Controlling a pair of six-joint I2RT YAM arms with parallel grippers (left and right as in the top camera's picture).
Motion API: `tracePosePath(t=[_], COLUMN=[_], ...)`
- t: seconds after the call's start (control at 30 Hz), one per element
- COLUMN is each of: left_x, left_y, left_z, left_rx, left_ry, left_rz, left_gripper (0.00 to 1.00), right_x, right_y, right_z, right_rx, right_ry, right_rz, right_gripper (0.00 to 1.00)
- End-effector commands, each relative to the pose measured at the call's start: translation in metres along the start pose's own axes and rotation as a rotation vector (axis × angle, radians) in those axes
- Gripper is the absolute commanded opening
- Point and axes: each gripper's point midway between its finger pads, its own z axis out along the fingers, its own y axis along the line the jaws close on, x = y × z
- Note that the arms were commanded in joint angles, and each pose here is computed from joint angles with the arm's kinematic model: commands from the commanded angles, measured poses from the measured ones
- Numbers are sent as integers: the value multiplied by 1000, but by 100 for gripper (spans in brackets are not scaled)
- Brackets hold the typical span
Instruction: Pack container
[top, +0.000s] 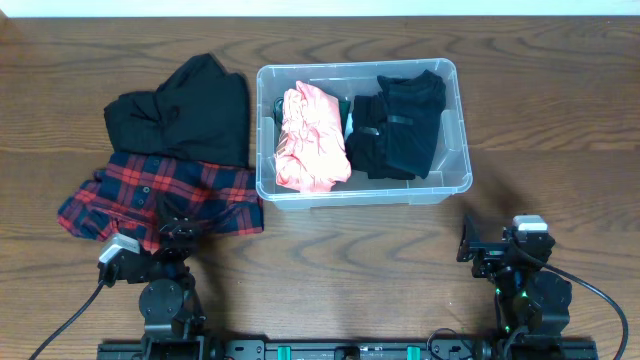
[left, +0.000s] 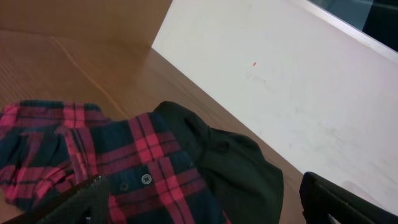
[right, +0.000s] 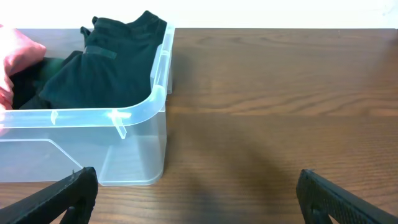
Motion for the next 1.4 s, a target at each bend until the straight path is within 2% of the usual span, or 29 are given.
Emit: tracePosePath(t=[0.0,0.87,0.93,1.0,1.1,1.2,1.27,1.37], left_x=[14,14,13,23,37,62,70,54], left_y=[10,10,9,1,-27,-54,-56,-66], left_z=[1,1,1,1,-3,-19,-29,-41], left_rx=[-31,-31,-28,20,171,333,342,332], left_ry=[37,37,34,85,184,356,446,502], left_rz=[23,23,-14,-60,-87,-54,-33,-15], left_gripper=[98,98,98,98,98,98,98,98], right_x=[0,0,0,0,0,0,0,0], right_y=[-2,-2,-2,-2,-2,-2,-2,-2], right_z=[0,0,0,0,0,0,0,0], right_rx=[7,7,7,7,7,7,7,7], right_ry=[-6,-6,-6,-6,-6,-6,-6,-6], right_rz=[-16,-16,-16,-16,-16,-16,-16,-16], right_gripper=[99,99,99,99,99,99,99,99])
